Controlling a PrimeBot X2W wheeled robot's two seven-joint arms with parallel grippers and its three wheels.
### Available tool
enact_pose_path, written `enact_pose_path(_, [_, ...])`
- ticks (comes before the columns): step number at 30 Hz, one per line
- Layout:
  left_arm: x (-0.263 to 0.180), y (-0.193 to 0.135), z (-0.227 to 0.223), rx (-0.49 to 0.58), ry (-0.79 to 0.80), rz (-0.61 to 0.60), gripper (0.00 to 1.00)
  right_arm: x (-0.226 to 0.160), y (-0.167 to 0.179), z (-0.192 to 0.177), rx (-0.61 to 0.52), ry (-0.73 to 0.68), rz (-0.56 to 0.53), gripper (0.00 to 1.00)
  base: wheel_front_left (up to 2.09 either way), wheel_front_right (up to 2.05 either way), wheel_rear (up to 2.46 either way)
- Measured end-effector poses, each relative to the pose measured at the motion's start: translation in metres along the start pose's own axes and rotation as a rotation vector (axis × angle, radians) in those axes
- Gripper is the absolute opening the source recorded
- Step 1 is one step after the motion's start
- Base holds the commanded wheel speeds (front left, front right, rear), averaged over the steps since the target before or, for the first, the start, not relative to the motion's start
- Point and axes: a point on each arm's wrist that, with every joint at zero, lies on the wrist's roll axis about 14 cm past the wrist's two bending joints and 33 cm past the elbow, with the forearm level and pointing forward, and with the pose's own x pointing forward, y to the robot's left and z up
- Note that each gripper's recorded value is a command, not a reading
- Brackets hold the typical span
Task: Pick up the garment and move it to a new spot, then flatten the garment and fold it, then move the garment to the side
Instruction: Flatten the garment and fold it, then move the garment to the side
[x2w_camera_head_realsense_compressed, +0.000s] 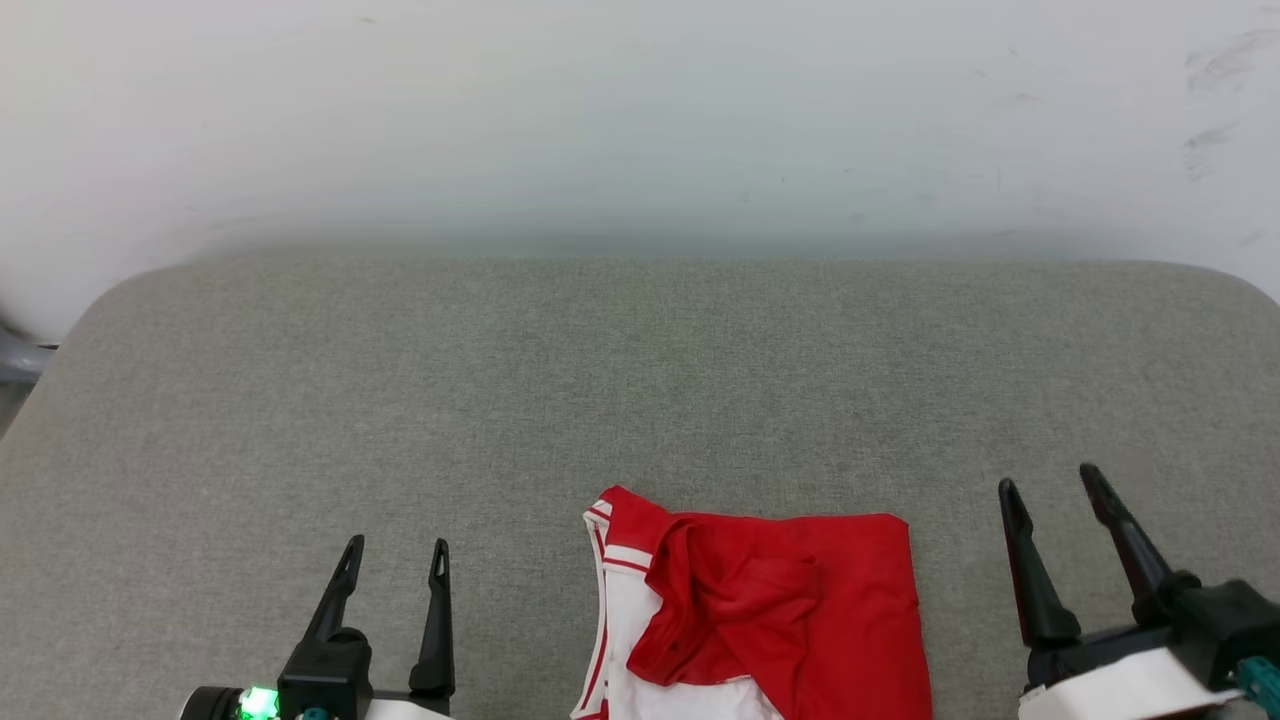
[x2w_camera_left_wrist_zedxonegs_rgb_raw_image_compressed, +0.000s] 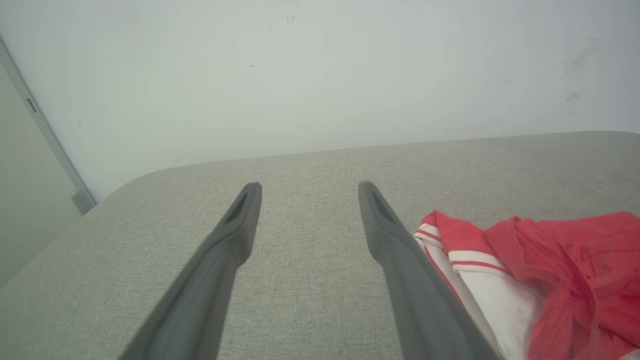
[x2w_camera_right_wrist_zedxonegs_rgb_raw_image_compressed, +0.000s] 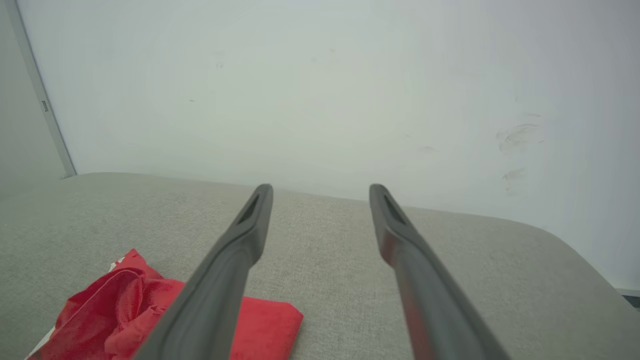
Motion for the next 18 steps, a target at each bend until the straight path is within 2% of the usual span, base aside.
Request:
enact_pose_path(10, [-0.002, 0.0, 0.002, -0.007, -0.005, -0.002, 1.0, -0.03, -0.006, -0.013, 0.051, 0.037, -0.091, 1.0, 0.0, 0.0, 0.0])
enact_pose_path(18, [-0.005, 0.004, -0.002, -0.007, 0.009, 0.008, 1.0, -0.035, -0.005, -0.02, 0.045, 0.06, -0.098, 1.0, 0.0, 0.0, 0.0])
